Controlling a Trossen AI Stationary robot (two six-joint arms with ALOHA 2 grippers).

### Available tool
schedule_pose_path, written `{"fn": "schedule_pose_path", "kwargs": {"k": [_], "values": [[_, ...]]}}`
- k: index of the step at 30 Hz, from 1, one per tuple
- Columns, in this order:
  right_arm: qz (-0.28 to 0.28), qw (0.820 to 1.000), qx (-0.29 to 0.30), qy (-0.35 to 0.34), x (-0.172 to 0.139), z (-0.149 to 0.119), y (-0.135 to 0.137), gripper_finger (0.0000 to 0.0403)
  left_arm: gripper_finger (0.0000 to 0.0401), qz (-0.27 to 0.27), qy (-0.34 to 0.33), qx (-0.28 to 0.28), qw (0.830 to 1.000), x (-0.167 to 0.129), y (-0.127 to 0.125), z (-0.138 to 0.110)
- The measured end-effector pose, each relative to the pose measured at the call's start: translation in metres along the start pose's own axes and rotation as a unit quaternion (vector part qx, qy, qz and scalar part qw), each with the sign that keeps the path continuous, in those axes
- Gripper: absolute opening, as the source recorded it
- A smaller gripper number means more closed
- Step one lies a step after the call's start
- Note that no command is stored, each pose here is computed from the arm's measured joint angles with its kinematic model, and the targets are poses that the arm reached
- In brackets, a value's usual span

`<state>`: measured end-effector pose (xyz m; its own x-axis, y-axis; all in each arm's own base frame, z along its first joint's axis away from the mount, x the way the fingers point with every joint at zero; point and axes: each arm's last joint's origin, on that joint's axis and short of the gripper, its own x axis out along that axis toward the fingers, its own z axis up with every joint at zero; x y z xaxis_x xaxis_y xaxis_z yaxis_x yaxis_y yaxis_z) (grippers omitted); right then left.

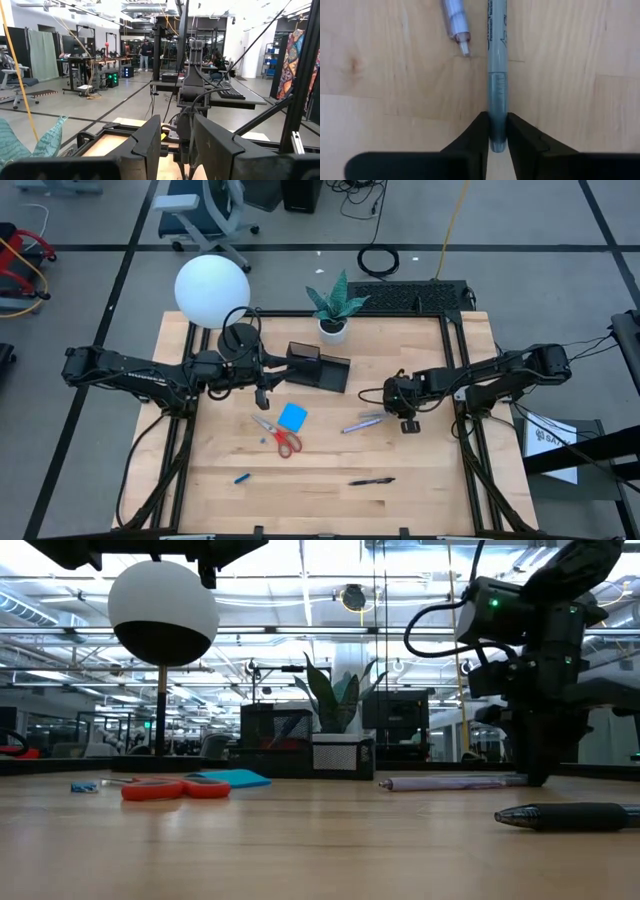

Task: Pick and place office supplies into organizer
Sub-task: Put the gray pen into the desk organizer

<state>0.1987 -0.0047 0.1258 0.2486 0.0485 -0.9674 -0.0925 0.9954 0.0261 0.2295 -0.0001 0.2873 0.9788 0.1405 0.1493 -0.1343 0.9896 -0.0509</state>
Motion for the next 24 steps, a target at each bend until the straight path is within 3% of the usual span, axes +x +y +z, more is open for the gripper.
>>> {"fn": "schedule_pose_path", "kwargs": {"k": [4,17,24], "values": [[-0.001,1.000,-0.025,-0.003,0.000,0.000,0.000,0.0028,0.0124,0.000,0.000,0.000,1.000,0.000,0.000,0.000],[-0.027,0.996,-0.061,-0.054,-0.005,0.008,-0.002,0.0028,0.0124,-0.001,0.001,-0.001,1.000,0.000,0.000,0.000],[-0.085,0.992,-0.055,-0.076,-0.017,0.008,-0.005,0.0028,0.0124,-0.001,0.015,0.009,1.000,0.000,0.000,-0.003]]}}
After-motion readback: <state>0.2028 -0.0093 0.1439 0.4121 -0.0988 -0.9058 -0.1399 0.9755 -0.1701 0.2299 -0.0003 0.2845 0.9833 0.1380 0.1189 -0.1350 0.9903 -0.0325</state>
